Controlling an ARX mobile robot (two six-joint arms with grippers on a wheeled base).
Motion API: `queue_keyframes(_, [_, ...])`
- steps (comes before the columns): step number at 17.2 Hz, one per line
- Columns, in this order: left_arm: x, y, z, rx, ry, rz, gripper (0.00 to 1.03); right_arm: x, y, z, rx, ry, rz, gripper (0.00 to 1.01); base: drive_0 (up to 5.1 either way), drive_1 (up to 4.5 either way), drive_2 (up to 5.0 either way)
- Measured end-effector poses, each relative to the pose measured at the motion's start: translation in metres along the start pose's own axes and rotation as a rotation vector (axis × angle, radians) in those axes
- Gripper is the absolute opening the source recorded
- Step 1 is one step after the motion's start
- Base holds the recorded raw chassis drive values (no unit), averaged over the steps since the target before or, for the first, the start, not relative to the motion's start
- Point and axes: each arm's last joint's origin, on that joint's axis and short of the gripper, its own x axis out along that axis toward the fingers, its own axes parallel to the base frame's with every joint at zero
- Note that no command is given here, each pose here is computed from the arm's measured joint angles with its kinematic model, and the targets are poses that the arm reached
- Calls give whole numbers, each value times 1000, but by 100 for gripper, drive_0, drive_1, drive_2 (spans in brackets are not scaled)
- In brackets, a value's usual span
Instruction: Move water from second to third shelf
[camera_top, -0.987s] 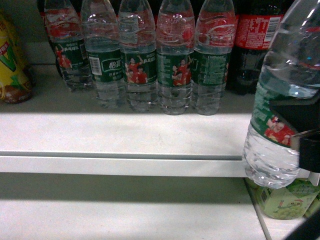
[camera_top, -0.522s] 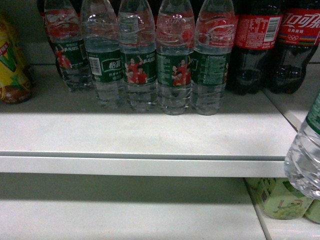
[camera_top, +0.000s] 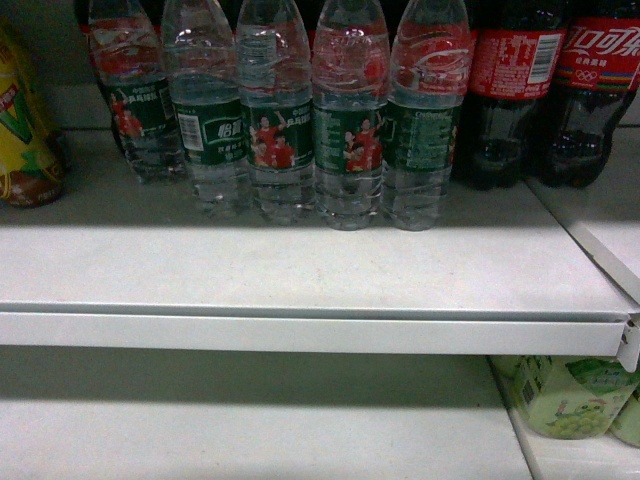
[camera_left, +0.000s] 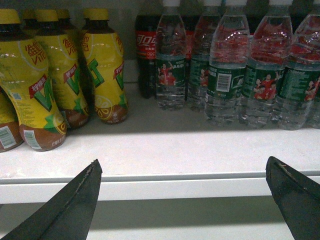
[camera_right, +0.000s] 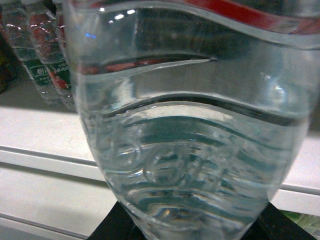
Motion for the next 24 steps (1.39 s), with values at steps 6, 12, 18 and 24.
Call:
queue_keyframes(6, [0,0,0,0,0,0,98,-15,-1,-1,-38,10,-16,36,0,0,0])
queue_keyframes(12, [0,0,0,0,0,0,98,-17,-1,2,-52,-17,-1,36,0,0,0])
queue_keyframes(18, [0,0,0,0,0,0,98,-17,-1,2,-52,-18,0,36,0,0,0])
queue_keyframes(24, [0,0,0,0,0,0,98,-17,-1,2,-52,-17,1,36,0,0,0])
